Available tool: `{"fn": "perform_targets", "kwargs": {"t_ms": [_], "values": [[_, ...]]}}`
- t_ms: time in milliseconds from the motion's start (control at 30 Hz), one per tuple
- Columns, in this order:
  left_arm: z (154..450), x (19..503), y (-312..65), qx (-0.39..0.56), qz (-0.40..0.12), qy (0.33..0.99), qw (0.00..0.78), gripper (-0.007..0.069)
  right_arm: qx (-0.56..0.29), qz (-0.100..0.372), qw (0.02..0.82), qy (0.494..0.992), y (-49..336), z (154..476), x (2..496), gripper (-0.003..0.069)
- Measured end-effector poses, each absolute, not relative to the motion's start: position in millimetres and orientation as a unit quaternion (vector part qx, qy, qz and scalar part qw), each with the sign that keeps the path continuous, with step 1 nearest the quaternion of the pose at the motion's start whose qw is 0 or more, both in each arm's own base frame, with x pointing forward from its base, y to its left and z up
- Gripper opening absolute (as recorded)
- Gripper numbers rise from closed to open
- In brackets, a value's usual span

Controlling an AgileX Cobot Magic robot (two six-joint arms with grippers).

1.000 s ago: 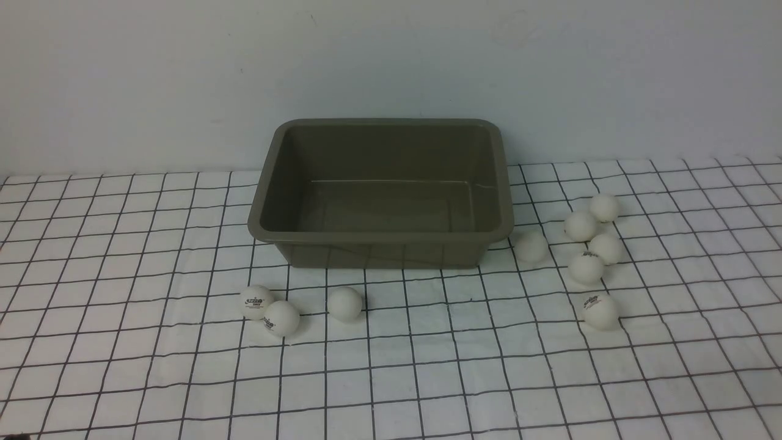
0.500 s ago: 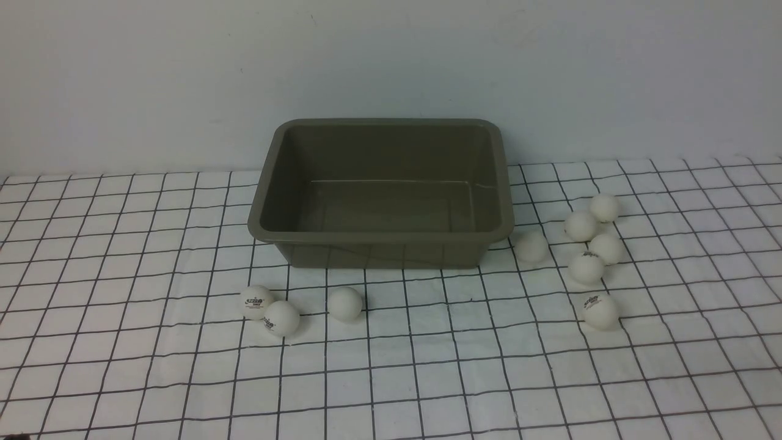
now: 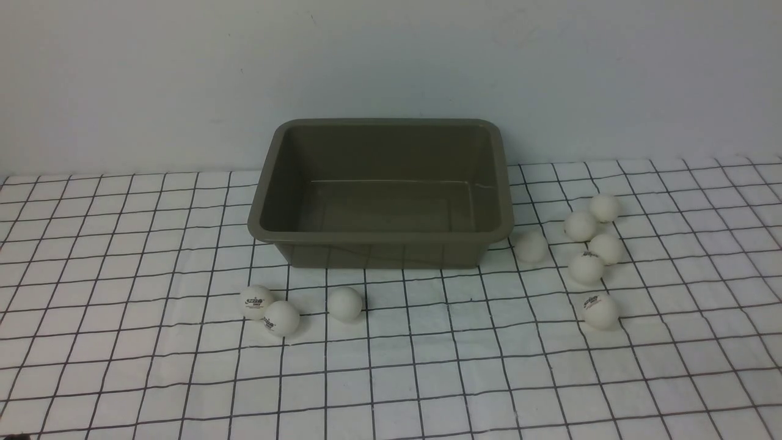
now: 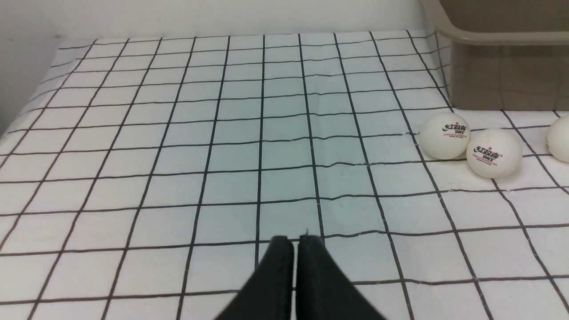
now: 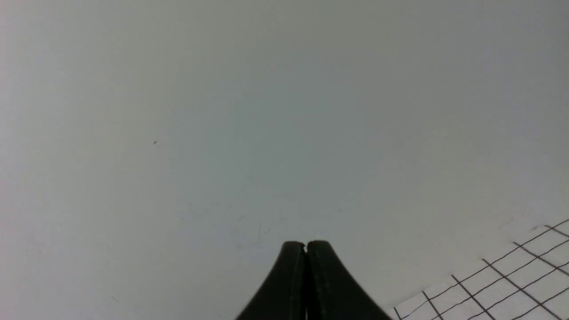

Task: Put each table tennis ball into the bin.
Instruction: Use the right arm to clamp the table tennis ball closest to it

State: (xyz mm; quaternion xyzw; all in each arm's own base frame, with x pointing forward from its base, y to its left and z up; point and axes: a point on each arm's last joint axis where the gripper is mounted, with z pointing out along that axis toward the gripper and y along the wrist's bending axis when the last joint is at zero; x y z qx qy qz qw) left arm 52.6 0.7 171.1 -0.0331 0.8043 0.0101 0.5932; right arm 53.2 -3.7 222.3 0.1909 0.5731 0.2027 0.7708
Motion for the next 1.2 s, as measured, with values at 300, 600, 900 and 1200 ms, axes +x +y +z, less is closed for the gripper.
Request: {"fn": "perform_targets", "kwargs": {"t_ms": [300,600,900,1200], "values": [[171.1,52.6,0.7,-0.033,0.01,0.804,0.593,-0.0004,0.151,0.189,0.773,0.586,0.8,221.9,53.5,0.0095],[171.1,52.6,0.7,-0.033,0.01,0.804,0.593,-0.0004,0.127,0.23,0.77,0.582,8.5,224.2,52.6,0.0447],[171.1,52.6,0.7,-0.033,0.01,0.804,0.593,-0.0004,-0.035,0.278,0.825,0.491,32.4,292.3,27.9,0.0566],[171.1,52.6,0.7,-0.033,0.01,0.804,0.593,-0.0004,-0.148,0.239,0.801,0.528,47.3,373.4,21.7,0.0566]]}}
